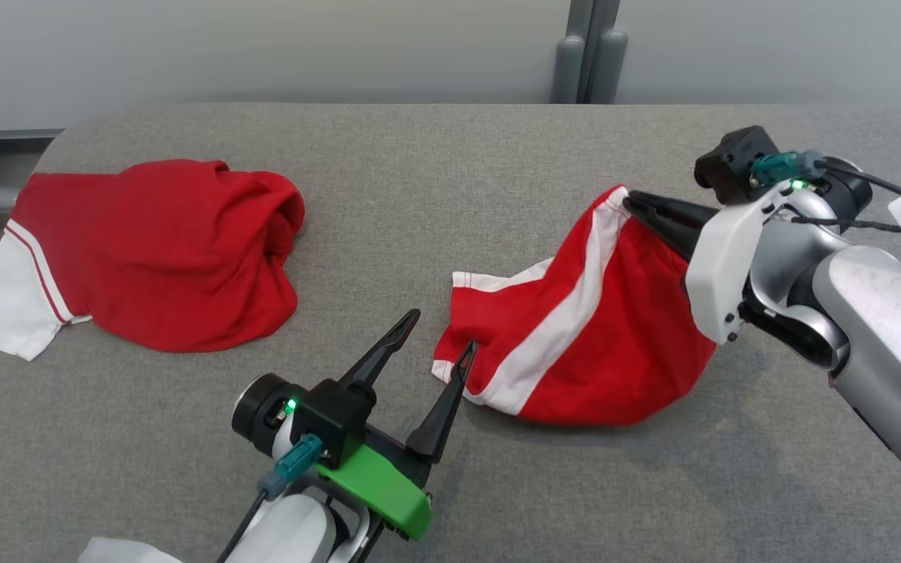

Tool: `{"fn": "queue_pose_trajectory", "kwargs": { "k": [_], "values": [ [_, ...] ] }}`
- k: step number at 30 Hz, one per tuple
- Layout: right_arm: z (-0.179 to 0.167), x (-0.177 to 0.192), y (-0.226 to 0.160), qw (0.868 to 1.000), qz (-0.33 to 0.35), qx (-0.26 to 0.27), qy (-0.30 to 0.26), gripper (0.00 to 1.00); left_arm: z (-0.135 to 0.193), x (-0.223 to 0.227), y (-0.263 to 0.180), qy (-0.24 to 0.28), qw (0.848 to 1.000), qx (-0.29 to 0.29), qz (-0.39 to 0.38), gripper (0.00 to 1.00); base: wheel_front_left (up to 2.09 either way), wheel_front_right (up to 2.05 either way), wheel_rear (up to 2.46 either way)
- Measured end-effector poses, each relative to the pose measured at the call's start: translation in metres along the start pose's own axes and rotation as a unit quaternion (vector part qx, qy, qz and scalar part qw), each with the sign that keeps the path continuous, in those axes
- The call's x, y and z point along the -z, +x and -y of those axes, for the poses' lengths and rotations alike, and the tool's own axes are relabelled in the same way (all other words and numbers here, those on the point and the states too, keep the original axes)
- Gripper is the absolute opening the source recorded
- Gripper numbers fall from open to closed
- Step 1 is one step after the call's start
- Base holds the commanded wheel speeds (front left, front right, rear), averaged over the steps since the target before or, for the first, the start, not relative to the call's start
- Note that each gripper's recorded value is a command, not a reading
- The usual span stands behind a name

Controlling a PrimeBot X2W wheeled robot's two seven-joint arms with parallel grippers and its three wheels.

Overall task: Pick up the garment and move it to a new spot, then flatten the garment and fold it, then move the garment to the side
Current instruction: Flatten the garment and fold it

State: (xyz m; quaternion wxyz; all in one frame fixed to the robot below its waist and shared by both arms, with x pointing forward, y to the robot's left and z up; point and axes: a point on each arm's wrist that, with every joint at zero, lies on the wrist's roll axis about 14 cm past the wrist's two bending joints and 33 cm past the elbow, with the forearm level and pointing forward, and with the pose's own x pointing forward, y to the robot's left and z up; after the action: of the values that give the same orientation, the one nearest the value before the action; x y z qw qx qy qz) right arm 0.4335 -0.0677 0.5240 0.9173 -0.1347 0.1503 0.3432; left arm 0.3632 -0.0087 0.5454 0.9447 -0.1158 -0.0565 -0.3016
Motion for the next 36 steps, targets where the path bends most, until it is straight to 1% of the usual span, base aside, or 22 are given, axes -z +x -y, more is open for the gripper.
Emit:
{"fn": "queue_pose_trajectory", "kwargs": {
  "k": [1, 2, 6, 10, 13, 16, 18, 21, 23, 24, 26, 31, 33, 36],
  "values": [
    [0.003, -0.008, -0.001, 1.0, 0.016, 0.005, 0.0, 0.0, 0.001, 0.001, 0.0, -0.001, 1.0, 0.0, -0.001, 1.0, 0.0, 0.0, 0.0],
    [0.003, -0.008, -0.001, 1.0, 0.016, 0.005, 0.0, 0.0, 0.001, 0.001, 0.0, -0.001, 1.0, 0.0, -0.001, 1.0, 0.0, 0.0, 0.0],
    [0.019, -0.033, -0.01, 0.997, 0.07, 0.03, 0.002, 0.0, 0.002, 0.0, 0.0, -0.002, 1.0, 0.001, 0.0, 1.0, 0.0, 0.0, 0.0],
    [0.046, -0.048, -0.023, 0.991, 0.11, 0.077, 0.019, 0.0, 0.002, 0.001, -0.001, -0.012, 1.0, -0.002, 0.0, 1.0, 0.0, 0.0, 0.0],
    [0.068, -0.05, -0.034, 0.984, 0.127, 0.115, 0.047, 0.0, 0.0, 0.013, -0.006, -0.027, 0.999, -0.011, -0.018, 1.0, 0.0, 0.0, 0.0],
    [0.085, -0.028, -0.044, 0.98, 0.112, 0.149, 0.071, 0.0, -0.002, 0.028, -0.012, -0.047, 0.998, -0.021, -0.039, 1.0, 0.0, 0.0, 0.0],
    [0.091, 0.002, -0.05, 0.977, 0.086, 0.168, 0.104, 0.0, -0.002, 0.039, -0.015, -0.061, 0.996, -0.025, -0.056, 1.0, 0.0, 0.0, 0.0],
    [0.086, 0.049, -0.058, 0.972, 0.041, 0.184, 0.142, 0.0, 0.0, 0.052, -0.016, -0.078, 0.994, -0.021, -0.076, 1.0, 0.0, 0.0, 0.0],
    [0.083, 0.07, -0.063, 0.968, 0.026, 0.192, 0.16, 0.0, -0.002, 0.059, -0.015, -0.104, 0.991, -0.029, -0.084, 1.0, 0.0, 0.0, 0.0],
    [0.078, 0.084, -0.067, 0.964, 0.02, 0.199, 0.176, 0.0, -0.005, 0.063, -0.013, -0.121, 0.988, -0.034, -0.09, 1.0, 0.0, 0.0, 0.0],
    [0.072, 0.097, -0.071, 0.962, 0.01, 0.2, 0.185, 0.0, -0.009, 0.066, -0.01, -0.149, 0.984, -0.047, -0.09, 1.0, 0.0, 0.0, 0.0],
    [0.05, 0.121, -0.074, 0.954, 0.005, 0.2, 0.223, 0.0, -0.017, 0.084, -0.005, -0.221, 0.966, -0.072, -0.116, 1.0, 0.0, 0.0, 0.0],
    [0.048, 0.123, -0.075, 0.951, 0.011, 0.205, 0.229, 0.0, -0.017, 0.093, -0.003, -0.235, 0.96, -0.071, -0.135, 1.0, 0.0, 0.0, 0.0],
    [0.051, 0.128, -0.082, 0.948, 0.014, 0.218, 0.233, 0.0, -0.012, 0.103, 0.005, -0.236, 0.957, -0.059, -0.157, 1.0, 0.0, 0.0, 0.0]
  ]
}}
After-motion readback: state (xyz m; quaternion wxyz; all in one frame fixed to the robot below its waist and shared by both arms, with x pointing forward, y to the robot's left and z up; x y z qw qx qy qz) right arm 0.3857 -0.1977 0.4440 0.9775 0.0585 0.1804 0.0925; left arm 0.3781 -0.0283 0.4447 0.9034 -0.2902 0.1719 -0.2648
